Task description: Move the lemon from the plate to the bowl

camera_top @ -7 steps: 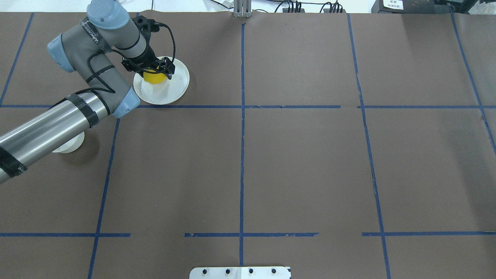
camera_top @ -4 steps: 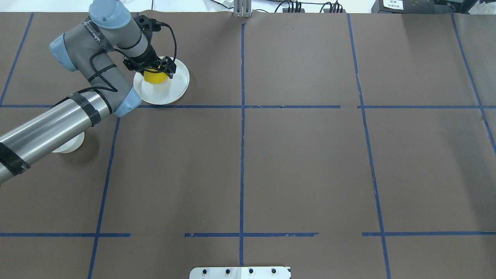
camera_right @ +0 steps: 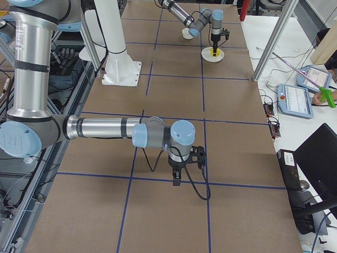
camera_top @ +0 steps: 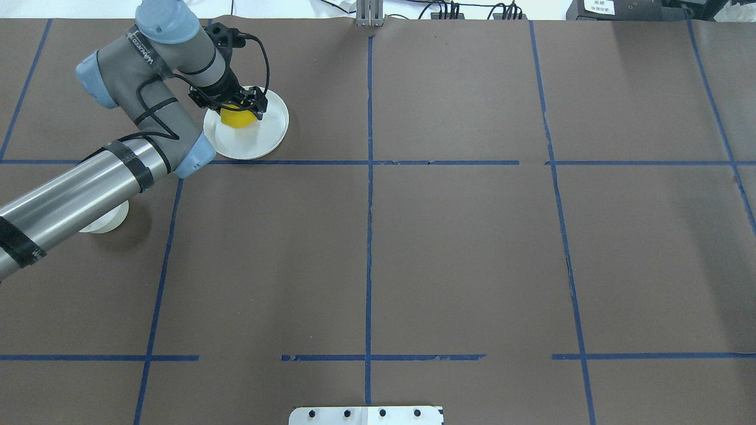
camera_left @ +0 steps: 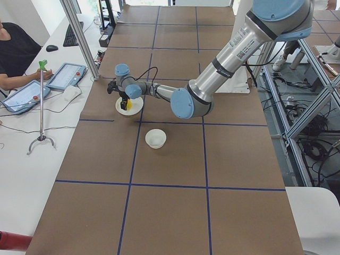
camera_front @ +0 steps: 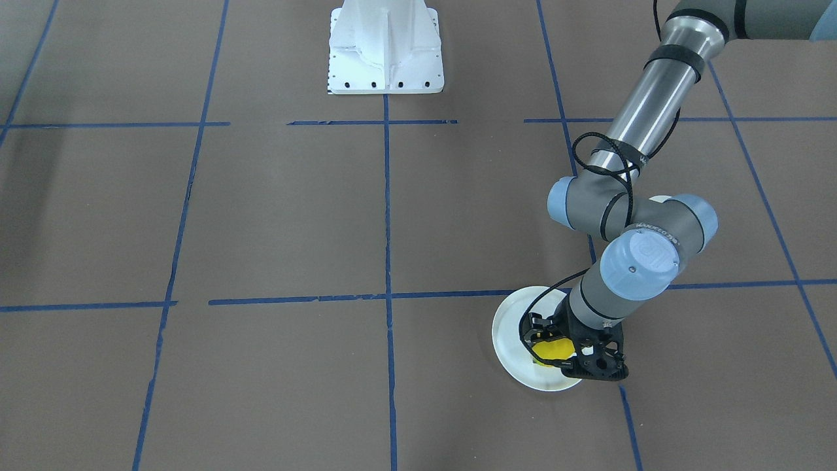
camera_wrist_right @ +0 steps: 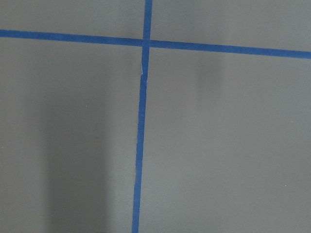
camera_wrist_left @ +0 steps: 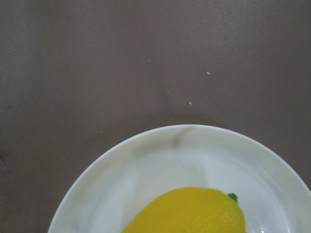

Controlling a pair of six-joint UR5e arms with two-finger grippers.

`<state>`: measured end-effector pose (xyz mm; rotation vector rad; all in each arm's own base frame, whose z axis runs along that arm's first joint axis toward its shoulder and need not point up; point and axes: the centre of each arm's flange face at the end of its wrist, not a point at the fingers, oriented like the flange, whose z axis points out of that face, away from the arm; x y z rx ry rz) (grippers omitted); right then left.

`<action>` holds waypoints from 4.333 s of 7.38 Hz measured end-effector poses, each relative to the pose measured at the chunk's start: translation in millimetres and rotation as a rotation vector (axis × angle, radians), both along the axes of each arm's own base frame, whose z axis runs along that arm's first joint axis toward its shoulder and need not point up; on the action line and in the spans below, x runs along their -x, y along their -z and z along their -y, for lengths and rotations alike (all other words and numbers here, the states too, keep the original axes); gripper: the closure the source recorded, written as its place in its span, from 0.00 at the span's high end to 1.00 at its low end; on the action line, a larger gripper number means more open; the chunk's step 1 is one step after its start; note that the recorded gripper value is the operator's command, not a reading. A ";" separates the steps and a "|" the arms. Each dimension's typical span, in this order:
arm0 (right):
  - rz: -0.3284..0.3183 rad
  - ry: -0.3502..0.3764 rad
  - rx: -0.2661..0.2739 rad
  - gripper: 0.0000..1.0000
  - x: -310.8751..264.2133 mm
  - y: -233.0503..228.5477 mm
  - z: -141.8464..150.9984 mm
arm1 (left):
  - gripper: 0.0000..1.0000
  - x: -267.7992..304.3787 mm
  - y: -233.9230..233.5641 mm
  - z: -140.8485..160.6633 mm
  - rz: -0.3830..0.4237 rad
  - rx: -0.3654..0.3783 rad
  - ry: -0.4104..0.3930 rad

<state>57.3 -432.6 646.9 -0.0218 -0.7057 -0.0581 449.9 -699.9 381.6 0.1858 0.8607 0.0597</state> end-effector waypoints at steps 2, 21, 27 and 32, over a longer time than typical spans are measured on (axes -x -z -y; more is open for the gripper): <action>0.000 0.000 0.000 1.00 0.0 0.1 0.0 | 0.00 19.2 10.7 8.0 -0.019 -0.010 0.012; -0.001 0.000 0.000 1.00 -0.1 -0.2 0.0 | 1.00 205.7 -147.6 -219.1 0.015 0.075 0.025; -0.001 0.000 0.000 1.00 -0.1 0.0 0.0 | 1.00 229.4 -127.8 -212.3 -0.021 0.041 -0.015; -0.001 0.000 0.000 1.00 -0.1 -0.2 0.0 | 1.00 407.1 -119.2 -133.5 0.139 -0.096 -0.091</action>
